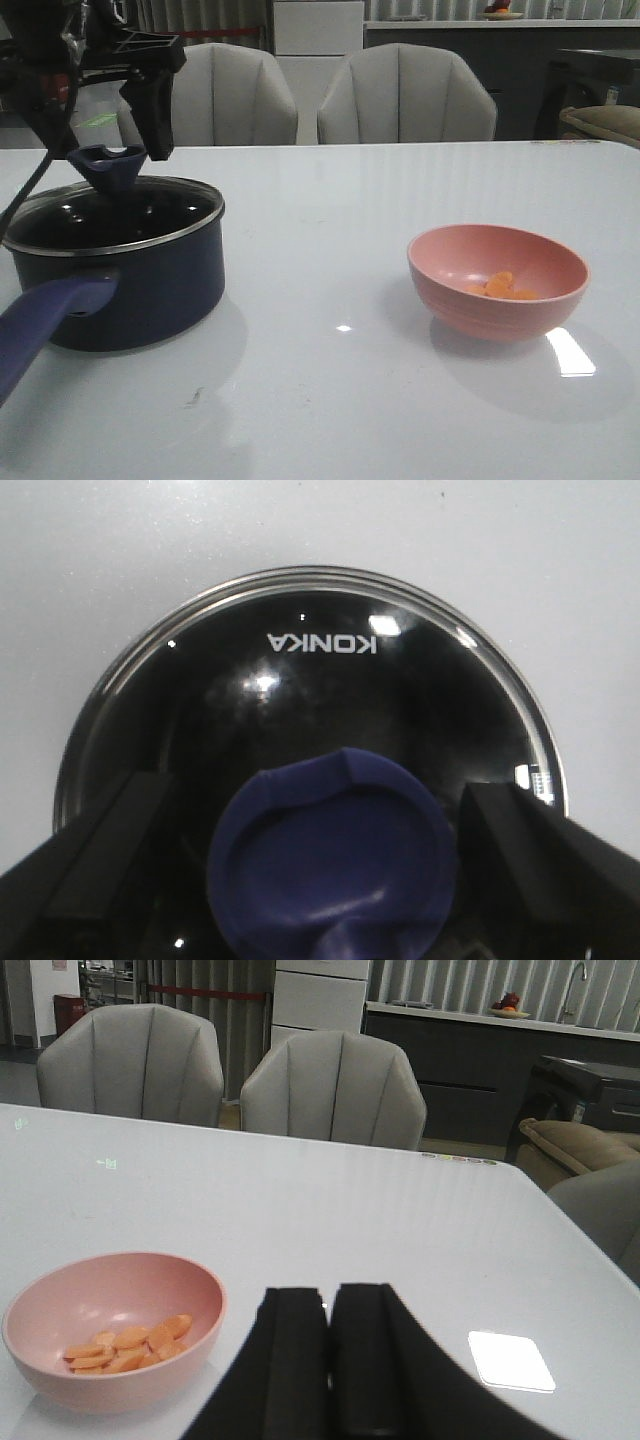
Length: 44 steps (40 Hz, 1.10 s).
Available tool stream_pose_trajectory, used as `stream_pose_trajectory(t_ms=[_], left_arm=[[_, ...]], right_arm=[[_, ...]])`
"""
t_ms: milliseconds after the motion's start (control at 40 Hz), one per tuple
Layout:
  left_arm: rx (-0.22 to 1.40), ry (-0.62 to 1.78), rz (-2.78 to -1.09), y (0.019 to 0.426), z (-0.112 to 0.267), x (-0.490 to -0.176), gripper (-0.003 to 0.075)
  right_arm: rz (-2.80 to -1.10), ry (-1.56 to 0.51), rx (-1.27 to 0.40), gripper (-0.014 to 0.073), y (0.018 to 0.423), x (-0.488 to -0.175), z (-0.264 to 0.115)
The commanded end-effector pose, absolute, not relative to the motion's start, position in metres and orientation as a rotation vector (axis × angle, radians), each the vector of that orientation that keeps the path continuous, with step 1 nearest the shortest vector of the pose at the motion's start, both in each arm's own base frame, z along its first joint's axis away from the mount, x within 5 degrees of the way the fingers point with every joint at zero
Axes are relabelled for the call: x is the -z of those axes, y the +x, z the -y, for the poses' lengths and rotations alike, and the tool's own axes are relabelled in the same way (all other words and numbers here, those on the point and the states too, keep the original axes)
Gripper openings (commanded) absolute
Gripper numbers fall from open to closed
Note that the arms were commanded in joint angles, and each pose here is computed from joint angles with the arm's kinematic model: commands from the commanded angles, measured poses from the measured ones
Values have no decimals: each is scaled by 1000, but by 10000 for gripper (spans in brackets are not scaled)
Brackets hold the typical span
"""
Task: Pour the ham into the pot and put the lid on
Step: 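Lower the left gripper onto the blue lid knob and grasp it, then lift the glass lid off the saucepan with the left gripper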
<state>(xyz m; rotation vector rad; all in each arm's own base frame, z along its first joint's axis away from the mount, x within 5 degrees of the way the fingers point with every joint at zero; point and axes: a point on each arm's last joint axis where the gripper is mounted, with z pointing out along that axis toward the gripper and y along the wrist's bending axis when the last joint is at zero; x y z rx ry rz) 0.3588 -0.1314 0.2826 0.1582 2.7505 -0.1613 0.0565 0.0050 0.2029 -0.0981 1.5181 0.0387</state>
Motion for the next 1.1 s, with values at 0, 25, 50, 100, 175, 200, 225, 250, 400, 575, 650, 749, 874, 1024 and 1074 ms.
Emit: stream_pose_trajectory(t_ms=[0,25,50,100,175,200,225,250,400,575,650,749,874,1024,1074], left_arm=[[193,144,-2656,356,133,-310,584],[193,144,-2656,356,133,-310,584],[191,144,-2661,356,133,-309,584],[195,141,-2678,356,133,-306,584],[200,138,-2700,358,135,-300,584],[202,136,-2708,359,135,-298,584],[205,135,-2711,359,136,-297,584],[203,135,-2716,360,136,-295,584],[220,127,-2730,361,138,-291,577],[221,127,-2728,361,138,-291,445],[222,127,-2726,362,138,-291,385],[222,127,-2726,362,138,-291,347],[223,125,-2722,362,138,-294,341],[233,125,-2696,362,138,-307,340],[233,126,-2687,361,137,-313,337]], right_arm=[[-1415,-101,-31,139,54,-213,-5],[-1415,-101,-31,139,54,-213,-5],[-1415,-101,-31,139,54,-213,-5],[-1415,-101,-31,139,54,-213,-5],[-1415,-101,-31,139,54,-213,-5],[-1415,-101,-31,139,54,-213,-5],[-1415,-101,-31,139,54,-213,-5],[-1415,-101,-31,139,54,-213,-5],[-1415,-101,-31,139,54,-213,-5],[-1415,-101,-31,139,54,-213,-5],[-1415,-101,-31,139,54,-213,-5],[-1415,-101,-31,139,54,-213,-5],[-1415,-101,-31,139,54,-213,-5],[-1415,-101,-31,139,54,-213,-5],[-1415,-101,-31,139,54,-213,-5]])
